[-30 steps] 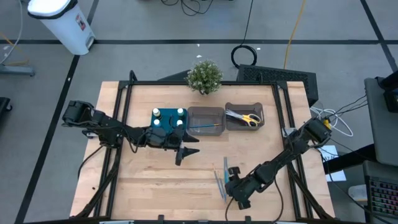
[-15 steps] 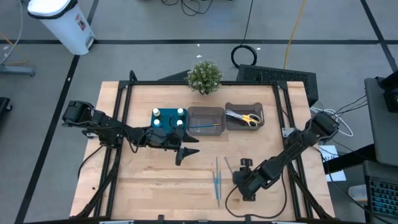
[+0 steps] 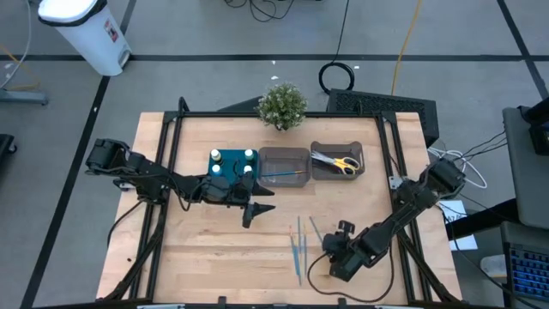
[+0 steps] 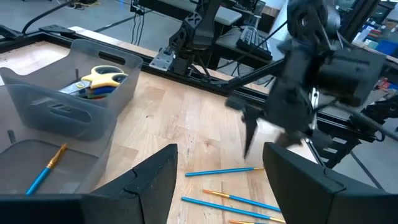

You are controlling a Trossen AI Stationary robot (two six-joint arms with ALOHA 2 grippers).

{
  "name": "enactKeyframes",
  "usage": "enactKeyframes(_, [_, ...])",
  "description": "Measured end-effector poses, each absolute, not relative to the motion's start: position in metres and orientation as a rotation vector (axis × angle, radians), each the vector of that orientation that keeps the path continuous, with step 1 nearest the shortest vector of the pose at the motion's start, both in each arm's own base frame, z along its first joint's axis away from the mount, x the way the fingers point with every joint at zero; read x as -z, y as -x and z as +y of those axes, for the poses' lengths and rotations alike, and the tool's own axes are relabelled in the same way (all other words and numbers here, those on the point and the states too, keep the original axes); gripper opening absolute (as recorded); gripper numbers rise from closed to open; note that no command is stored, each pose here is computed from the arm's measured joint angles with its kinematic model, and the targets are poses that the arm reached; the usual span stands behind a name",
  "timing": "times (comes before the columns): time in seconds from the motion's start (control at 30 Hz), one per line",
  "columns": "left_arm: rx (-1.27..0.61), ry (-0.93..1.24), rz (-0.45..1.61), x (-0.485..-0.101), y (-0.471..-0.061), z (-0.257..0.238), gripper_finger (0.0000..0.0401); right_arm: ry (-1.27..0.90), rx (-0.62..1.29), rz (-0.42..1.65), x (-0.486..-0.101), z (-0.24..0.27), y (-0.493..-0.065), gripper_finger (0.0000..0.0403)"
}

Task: Pick & Place Paint Supplies
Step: Put the paint brush into the left black bin

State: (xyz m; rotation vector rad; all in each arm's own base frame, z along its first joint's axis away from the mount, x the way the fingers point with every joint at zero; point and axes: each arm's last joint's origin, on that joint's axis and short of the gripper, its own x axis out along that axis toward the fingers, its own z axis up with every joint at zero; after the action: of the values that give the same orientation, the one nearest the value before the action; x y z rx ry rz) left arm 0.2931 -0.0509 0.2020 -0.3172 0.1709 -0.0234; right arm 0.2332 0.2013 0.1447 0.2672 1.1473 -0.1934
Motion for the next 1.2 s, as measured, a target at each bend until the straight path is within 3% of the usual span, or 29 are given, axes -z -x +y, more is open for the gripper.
enactKeyframes(0.2, [0.022, 0.317, 0.172, -0.202, -0.293, -0.051, 0.0246, -0.278, 0.18, 1.154, -0.13, 0.21, -0.237, 0.0171])
enactKeyframes(0.4, [0.013, 0.315, 0.175, -0.201, -0.293, -0.051, 0.0246, -0.248, 0.314, 1.203, -0.127, 0.199, -0.23, 0.0166])
enactKeyframes(0.57, [0.012, 0.319, 0.176, -0.201, -0.293, -0.051, 0.0246, -0.214, 0.417, 1.252, -0.125, 0.191, -0.223, 0.013])
enactKeyframes(1.03, [0.012, 0.319, 0.176, -0.201, -0.293, -0.05, 0.0246, -0.159, 0.426, 1.252, -0.125, 0.189, -0.221, 0.0009])
enactKeyframes(1.2, [0.012, 0.319, 0.176, -0.201, -0.293, -0.051, 0.0246, -0.142, 0.418, 1.254, -0.125, 0.188, -0.221, 0.0005])
